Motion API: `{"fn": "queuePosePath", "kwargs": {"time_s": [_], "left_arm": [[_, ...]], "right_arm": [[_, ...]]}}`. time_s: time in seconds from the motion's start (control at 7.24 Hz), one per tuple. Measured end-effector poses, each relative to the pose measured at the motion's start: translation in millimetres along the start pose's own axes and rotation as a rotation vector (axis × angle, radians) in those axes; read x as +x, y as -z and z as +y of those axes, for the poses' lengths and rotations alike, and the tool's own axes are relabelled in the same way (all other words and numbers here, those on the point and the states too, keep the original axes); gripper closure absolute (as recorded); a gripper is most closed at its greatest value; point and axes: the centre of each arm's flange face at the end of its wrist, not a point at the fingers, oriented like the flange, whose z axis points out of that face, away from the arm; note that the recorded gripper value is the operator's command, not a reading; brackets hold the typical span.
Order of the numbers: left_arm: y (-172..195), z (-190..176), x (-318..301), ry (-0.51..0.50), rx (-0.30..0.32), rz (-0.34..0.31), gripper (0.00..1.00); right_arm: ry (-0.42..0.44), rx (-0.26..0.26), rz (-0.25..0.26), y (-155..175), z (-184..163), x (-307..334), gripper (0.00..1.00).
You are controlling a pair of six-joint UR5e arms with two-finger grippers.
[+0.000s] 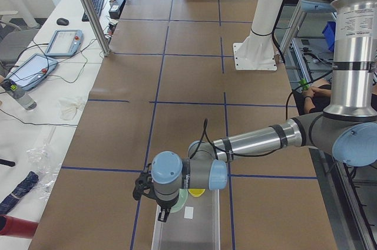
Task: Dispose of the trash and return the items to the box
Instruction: 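Lower the green bowl into the clear bin and open the left gripper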
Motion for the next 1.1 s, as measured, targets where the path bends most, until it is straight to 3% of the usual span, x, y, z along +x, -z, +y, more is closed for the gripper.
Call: {"fn": "queuePosePath", "kwargs": {"time_s": [0.28,0.41,0.55,0.69,1.1], "left_arm": [[-11,37,-18,0.014,-0.014,-0.078,1.0],[-13,43,-25,0.024,-0.018,-0.1,0.82],[-14,45,-28,0.031,-0.018,-0.111,0.47],[-15,46,-29,0.045,-0.016,-0.115,0.0],[-4,35,-24,0.132,0.016,-0.114,0.0]], "right_arm": [[0.003,0.003,0.0,1,0,-2,0.0],[0.002,0.003,0.0,2,0,-2,0.0],[0.002,0.003,0.0,2,1,-2,0.0],[0.004,0.005,0.0,3,1,-3,0.0],[0.005,0.01,-0.001,5,1,-6,0.0]]}}
